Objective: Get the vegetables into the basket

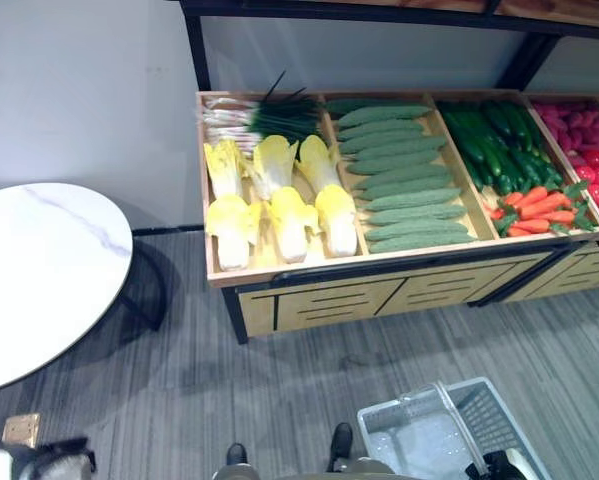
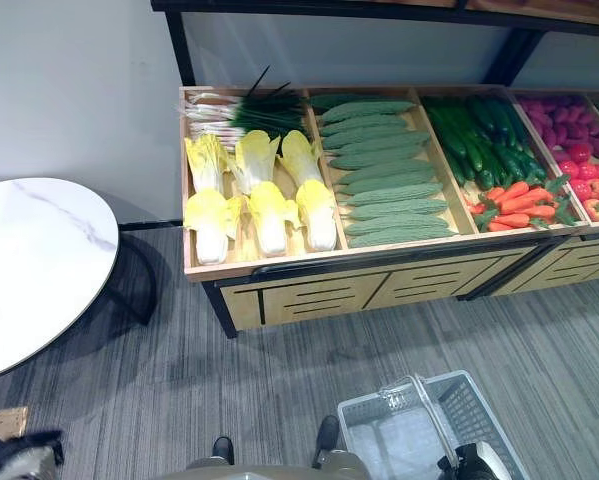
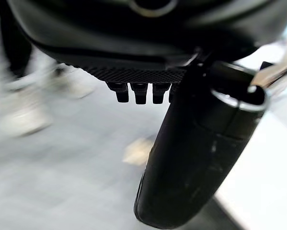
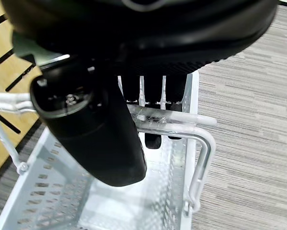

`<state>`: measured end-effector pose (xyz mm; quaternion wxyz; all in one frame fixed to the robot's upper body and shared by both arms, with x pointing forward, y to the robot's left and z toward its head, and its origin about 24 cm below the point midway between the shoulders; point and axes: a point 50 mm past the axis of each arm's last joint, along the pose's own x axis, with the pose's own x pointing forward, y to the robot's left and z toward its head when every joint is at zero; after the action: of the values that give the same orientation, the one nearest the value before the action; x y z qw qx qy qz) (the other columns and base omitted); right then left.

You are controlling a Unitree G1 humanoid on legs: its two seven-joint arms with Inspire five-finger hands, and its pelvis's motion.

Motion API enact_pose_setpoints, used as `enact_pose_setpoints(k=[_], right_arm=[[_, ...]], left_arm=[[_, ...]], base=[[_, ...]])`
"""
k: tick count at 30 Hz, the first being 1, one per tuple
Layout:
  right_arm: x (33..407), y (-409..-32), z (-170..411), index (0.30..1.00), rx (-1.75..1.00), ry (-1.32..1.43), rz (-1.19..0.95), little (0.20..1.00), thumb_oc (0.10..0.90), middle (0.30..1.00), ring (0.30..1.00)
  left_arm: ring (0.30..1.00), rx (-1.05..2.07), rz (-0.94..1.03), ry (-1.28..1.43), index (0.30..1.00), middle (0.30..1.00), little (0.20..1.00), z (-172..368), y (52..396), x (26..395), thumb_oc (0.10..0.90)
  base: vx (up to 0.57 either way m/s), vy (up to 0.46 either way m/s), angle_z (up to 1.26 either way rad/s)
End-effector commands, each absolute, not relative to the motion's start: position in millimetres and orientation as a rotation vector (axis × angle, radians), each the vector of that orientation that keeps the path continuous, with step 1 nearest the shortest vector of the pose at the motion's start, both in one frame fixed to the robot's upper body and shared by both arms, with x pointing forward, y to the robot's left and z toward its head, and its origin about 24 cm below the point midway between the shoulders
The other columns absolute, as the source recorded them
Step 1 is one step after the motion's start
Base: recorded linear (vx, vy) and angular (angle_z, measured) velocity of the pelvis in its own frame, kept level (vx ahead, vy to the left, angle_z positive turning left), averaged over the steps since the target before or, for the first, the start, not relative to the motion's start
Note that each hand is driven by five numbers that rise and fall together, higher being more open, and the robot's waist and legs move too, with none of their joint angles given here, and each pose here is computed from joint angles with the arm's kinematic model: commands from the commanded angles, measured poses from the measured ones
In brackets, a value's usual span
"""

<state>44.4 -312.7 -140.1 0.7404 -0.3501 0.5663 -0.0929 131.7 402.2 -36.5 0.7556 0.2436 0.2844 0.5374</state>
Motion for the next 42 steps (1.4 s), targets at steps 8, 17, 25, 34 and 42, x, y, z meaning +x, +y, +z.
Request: enact_pose_setpoints(k=[8, 17, 25, 34, 42], right_arm=[[66.2, -333.2, -125.6, 0.300, -0.882, 1.157, -0.259, 0.300, 0.400, 0.300, 0.300], [89.9, -334.2, -119.5, 0.300, -0.917, 1.092, -0.200, 0.300, 0.400, 0.300, 0.300], [104.0, -323.8, -120.4, 0.300, -0.921, 1.037, -0.167, 0.300, 0.400, 0.300, 0.300], [107.7, -315.0, -123.2, 0.300, -0.923, 1.011, -0.162, 0.300, 0.400, 0.300, 0.300], [109.4, -309.0, -124.9, 0.300, -0.943, 0.987, -0.149, 0.300, 0.400, 0.300, 0.300]], left_arm=[[1.000, 0.639, 0.969, -0.217, 1.000, 1.000, 1.000, 91.0, 352.5, 242.0, 0.900], [1.000, 0.432, 0.581, -0.421, 1.000, 1.000, 1.000, 123.2, 265.6, 299.1, 0.900], [1.000, 0.375, 0.473, -0.491, 1.000, 1.000, 1.000, 137.3, 221.2, 320.4, 0.900], [1.000, 0.424, 0.600, -0.494, 1.000, 1.000, 1.000, 139.1, 216.4, 326.9, 0.900], [1.000, 0.480, 0.727, -0.526, 1.000, 1.000, 1.000, 144.2, 214.5, 329.1, 0.900]], base=[[-0.01, 0.003, -0.02], [-0.01, -0.007, -0.24], [0.01, -0.046, -0.37], [0.02, -0.032, -0.06], [0.01, -0.030, -0.08]])
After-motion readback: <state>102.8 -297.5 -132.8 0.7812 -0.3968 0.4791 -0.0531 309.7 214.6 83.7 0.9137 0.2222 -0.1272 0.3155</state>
